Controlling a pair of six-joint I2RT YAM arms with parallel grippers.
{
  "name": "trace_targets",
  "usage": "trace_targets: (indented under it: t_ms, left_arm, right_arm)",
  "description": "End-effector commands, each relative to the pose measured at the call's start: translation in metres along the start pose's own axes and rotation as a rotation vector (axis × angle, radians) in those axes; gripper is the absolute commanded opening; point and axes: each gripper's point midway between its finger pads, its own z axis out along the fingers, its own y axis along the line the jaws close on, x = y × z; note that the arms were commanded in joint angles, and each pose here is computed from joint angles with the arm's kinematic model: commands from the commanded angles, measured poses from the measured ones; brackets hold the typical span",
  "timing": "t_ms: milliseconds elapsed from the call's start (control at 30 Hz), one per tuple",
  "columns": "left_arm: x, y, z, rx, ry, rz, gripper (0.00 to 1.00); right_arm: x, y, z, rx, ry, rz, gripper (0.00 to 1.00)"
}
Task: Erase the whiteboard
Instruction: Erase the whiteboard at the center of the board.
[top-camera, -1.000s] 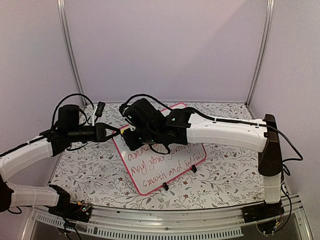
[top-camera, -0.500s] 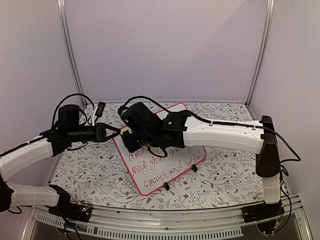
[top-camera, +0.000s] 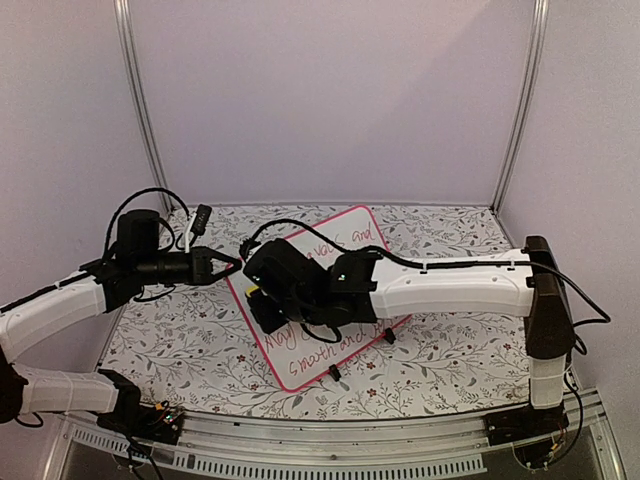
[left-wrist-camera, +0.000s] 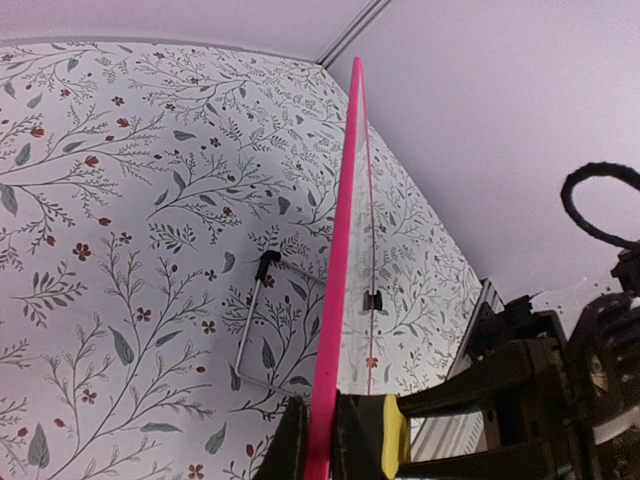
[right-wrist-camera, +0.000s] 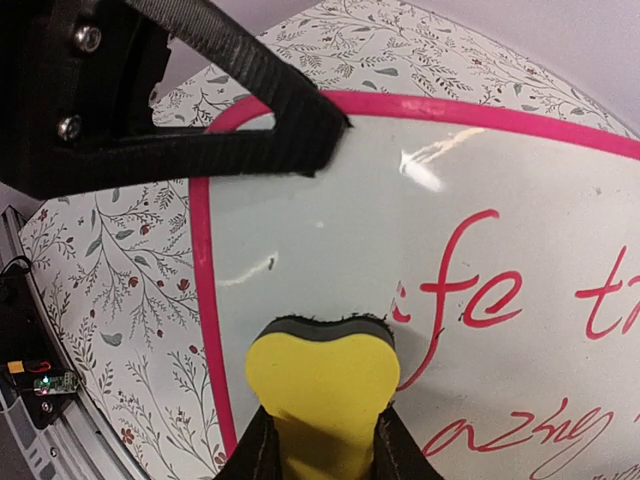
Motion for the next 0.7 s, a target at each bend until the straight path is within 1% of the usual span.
trace_targets:
  t_ms: [0, 167, 333, 533, 667]
  left_arm:
    - [-0.004, -0.001, 0.001, -0.008, -0.019, 0.009, 0.00]
    - [-0.004, -0.001, 0.000, -0.009, -0.020, 0.007, 0.00]
    - [-0.003, 0.000, 0.001, -0.009, -0.016, 0.006, 0.00]
    - [-0.001, -0.001, 0.002, -0.011, -0.012, 0.009, 0.00]
    - [-0.001, -0.001, 0.003, -0.013, -0.012, 0.012, 0.00]
  right_arm:
    - [0.052, -0.011, 0.009, 0.023, 0.143, -0.008, 0.25]
    - [0.057, -0.011, 0.006, 0.020, 0.149, 0.002, 0.25]
    - [0.029, -0.008, 0.003, 0.015, 0.076, 0.011, 0.25]
    - [-0.003, -0.008, 0.015, 0.003, 0.024, 0.014, 0.25]
    - [-0.024, -0.008, 0.015, 0.004, -0.017, 0.005, 0.25]
